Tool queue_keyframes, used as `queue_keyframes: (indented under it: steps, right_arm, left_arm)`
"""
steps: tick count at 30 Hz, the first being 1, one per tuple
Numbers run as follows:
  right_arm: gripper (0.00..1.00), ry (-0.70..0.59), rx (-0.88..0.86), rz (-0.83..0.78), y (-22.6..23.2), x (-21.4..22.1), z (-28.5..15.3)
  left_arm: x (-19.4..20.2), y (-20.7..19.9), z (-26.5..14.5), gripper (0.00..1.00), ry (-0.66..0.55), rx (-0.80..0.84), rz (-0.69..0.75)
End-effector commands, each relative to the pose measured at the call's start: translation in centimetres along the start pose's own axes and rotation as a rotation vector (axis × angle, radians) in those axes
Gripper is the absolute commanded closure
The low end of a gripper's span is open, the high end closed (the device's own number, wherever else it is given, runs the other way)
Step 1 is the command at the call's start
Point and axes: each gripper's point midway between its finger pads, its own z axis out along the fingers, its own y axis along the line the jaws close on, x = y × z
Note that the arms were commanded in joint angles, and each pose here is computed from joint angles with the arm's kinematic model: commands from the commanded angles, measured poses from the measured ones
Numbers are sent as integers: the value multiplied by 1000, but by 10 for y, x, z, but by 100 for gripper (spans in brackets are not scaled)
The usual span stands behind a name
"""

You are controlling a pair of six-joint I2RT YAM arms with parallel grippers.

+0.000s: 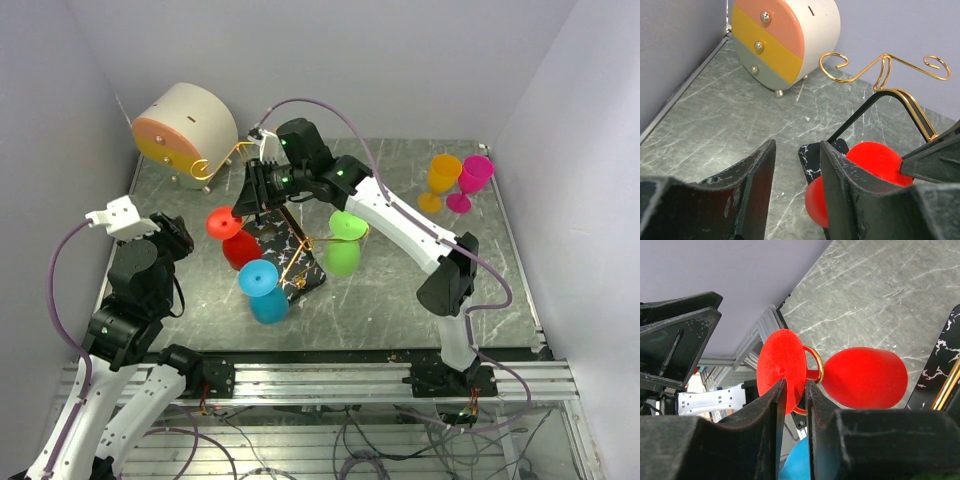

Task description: Take the wine glass off the wine glass rack

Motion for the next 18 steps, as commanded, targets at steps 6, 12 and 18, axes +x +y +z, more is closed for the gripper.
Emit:
queue_keyframes:
  steps: [6,12,18]
  right_arm:
    - [80,-1,-63,-9,15,4,5]
    - [80,-2,-75,-13,20,4,5]
    - [96,-32,-42,-9,14,-2,7]
  left_arm:
    - [-3,3,0,49,-15,-18,-11]
    - [-2,3,0,49,-14,-18,-11]
    - [-1,2,1,49,-9,-14,-9]
